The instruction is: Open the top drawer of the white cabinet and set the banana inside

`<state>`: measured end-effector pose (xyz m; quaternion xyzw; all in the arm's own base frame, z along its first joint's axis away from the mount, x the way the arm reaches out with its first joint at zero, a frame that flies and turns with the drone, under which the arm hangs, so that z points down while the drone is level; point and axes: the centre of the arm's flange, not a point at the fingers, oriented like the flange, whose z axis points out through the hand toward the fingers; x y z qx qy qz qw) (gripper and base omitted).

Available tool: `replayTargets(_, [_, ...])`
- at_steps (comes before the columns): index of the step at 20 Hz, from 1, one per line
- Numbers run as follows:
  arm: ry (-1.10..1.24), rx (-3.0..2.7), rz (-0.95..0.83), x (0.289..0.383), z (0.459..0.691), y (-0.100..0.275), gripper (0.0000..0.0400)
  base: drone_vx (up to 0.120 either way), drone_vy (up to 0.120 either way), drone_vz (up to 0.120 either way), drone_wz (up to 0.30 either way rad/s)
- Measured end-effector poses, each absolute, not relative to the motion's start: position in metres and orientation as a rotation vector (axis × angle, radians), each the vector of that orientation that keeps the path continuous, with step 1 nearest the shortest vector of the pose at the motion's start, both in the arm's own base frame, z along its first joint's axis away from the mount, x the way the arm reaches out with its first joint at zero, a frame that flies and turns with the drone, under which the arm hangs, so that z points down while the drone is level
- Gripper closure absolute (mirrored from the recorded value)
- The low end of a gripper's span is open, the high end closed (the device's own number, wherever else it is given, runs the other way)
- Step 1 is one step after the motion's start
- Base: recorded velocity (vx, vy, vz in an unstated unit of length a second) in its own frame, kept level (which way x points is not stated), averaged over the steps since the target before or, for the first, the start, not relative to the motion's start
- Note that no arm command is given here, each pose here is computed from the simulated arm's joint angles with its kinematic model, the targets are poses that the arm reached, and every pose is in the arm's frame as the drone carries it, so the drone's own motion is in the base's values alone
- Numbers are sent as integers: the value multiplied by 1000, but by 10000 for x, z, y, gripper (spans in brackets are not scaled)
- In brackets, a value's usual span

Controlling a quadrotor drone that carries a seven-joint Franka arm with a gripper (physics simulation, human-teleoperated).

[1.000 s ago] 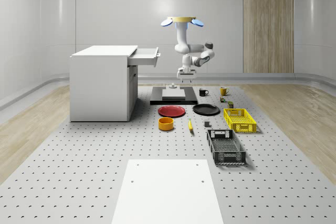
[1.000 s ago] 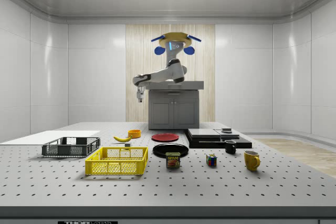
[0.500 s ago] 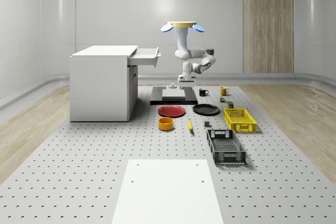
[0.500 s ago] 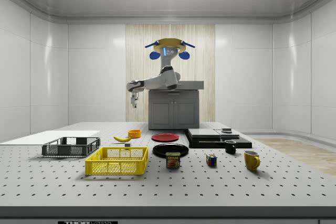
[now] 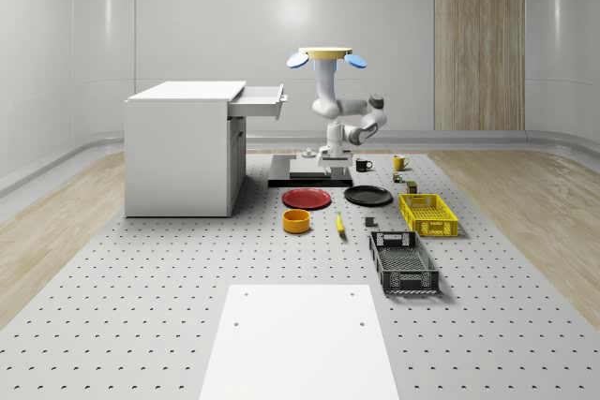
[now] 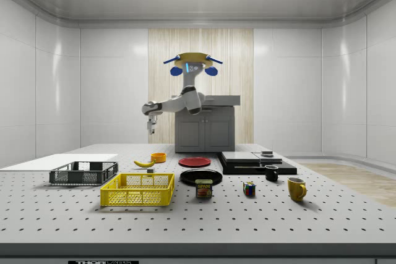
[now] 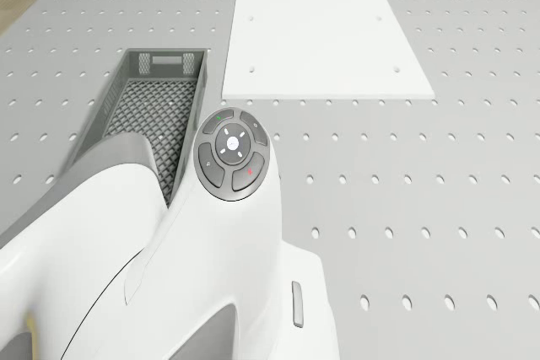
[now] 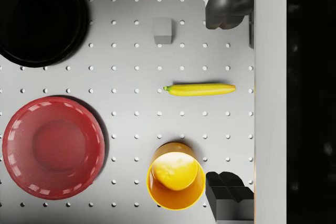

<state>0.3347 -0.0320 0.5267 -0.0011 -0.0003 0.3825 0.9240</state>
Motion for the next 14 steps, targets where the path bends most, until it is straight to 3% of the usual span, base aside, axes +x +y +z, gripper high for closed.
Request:
replayTargets(7, [-1, -2, 785, 3347, 5267, -320, 0, 114, 0, -34, 0])
replayTargets(12, [-1, -2, 785, 3347, 5267, -320, 0, 0, 120, 0, 0])
replayTargets(14, [-1, -2, 785, 3347, 5267, -320, 0, 0, 40, 0, 0])
